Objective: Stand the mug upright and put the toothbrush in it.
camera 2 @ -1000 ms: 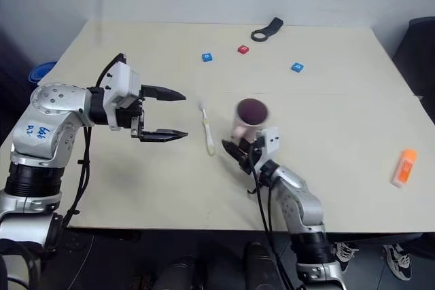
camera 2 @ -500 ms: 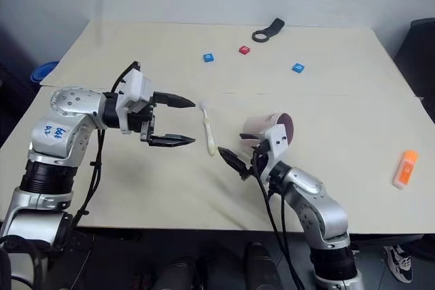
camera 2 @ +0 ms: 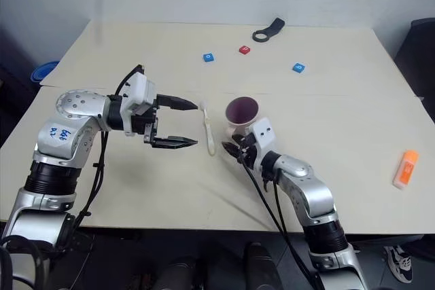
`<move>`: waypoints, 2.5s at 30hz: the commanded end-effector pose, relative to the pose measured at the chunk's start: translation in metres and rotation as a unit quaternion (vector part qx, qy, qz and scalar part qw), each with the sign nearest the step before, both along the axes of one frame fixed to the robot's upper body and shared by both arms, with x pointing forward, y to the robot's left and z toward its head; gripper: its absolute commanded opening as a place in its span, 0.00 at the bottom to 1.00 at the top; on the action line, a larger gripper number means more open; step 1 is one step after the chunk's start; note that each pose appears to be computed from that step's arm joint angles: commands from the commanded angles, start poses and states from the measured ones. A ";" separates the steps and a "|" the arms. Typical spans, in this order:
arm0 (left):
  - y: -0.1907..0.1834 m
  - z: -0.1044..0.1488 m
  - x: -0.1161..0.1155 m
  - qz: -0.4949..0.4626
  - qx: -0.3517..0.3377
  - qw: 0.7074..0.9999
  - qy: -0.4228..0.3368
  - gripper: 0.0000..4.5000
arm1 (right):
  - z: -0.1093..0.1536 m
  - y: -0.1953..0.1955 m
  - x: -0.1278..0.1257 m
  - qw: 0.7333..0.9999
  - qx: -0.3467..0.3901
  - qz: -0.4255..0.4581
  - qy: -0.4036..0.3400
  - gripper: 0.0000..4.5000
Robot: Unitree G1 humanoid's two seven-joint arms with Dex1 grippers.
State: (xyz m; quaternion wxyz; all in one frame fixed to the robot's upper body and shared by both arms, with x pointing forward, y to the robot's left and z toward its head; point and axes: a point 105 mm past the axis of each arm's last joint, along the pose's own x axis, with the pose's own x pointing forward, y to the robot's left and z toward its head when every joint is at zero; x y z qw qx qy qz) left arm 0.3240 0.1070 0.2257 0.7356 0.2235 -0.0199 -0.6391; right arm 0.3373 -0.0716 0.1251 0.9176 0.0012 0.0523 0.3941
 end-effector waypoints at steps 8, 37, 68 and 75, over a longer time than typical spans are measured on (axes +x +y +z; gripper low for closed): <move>0.004 0.009 -0.003 0.005 0.000 1.000 -0.023 1.00 | 0.007 -0.007 0.003 1.000 0.013 -0.024 -0.006 0.33; -0.032 -0.052 0.085 0.494 -0.043 0.779 0.383 1.00 | 0.138 -0.058 -0.117 0.988 -0.032 0.055 -0.139 0.99; -0.084 -0.091 0.109 0.539 0.007 0.750 0.382 0.17 | 0.138 -0.046 -0.126 0.985 -0.039 0.039 -0.163 1.00; -0.051 -0.078 0.125 0.583 -0.027 0.734 0.349 0.00 | 0.138 -0.056 -0.126 0.989 -0.031 0.032 -0.140 1.00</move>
